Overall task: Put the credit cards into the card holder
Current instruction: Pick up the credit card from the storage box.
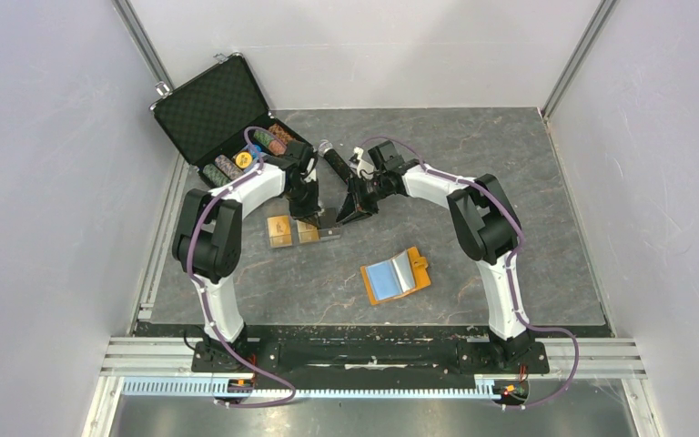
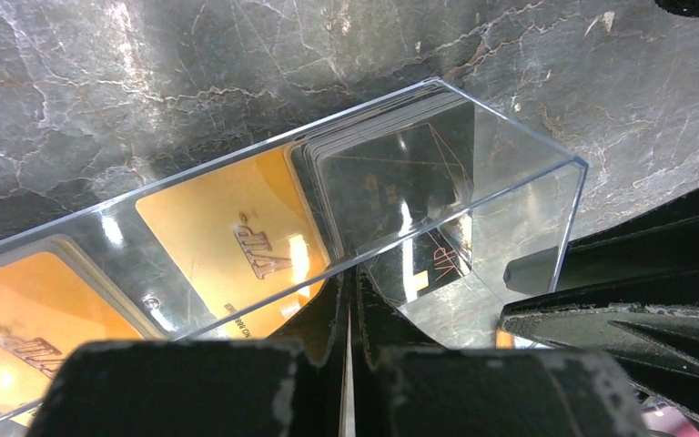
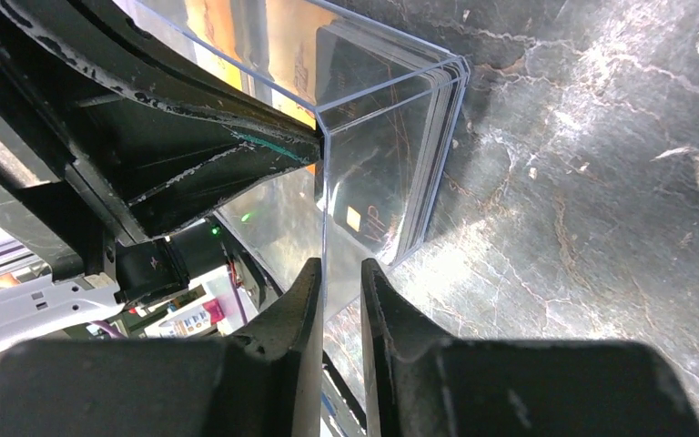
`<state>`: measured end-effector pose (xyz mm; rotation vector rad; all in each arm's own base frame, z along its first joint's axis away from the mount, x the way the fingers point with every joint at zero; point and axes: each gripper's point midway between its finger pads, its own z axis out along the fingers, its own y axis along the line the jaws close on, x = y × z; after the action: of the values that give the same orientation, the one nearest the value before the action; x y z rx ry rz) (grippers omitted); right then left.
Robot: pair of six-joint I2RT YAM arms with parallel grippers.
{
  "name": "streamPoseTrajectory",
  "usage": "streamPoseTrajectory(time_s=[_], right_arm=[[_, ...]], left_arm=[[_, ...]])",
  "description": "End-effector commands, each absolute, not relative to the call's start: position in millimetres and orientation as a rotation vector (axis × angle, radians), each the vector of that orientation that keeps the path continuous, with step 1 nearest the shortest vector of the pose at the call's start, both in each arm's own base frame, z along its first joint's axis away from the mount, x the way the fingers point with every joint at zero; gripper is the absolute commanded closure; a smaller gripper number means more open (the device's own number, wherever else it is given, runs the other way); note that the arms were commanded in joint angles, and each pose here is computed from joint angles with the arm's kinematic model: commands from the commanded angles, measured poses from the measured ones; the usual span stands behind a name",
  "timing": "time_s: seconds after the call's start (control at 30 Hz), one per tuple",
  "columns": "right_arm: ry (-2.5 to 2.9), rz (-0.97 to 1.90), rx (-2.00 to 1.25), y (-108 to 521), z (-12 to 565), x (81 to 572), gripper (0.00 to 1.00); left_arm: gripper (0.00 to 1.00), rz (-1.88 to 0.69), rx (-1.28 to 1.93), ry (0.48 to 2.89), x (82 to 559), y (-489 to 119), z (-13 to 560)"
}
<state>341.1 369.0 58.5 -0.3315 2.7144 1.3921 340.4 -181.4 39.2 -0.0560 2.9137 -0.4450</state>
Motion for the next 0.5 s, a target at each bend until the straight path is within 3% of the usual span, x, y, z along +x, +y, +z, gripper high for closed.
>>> streamPoseTrajectory(time_s=[0.0,0.2,0.47], right_arm=[[2.696,1.388,-0.385,375,54,340,0.89],[2.688,1.391,-0.388,375,59,339,0.89],[2.667,1.39,-0.394,381,72,337,0.82]], left_arm=[[0.97,-0.445,0.055,2.85,351,-195,56],[0.89,-0.395,0.112,2.858,351,-198,58],[0.81,-0.407,0.125,2.858,351,-203,58]])
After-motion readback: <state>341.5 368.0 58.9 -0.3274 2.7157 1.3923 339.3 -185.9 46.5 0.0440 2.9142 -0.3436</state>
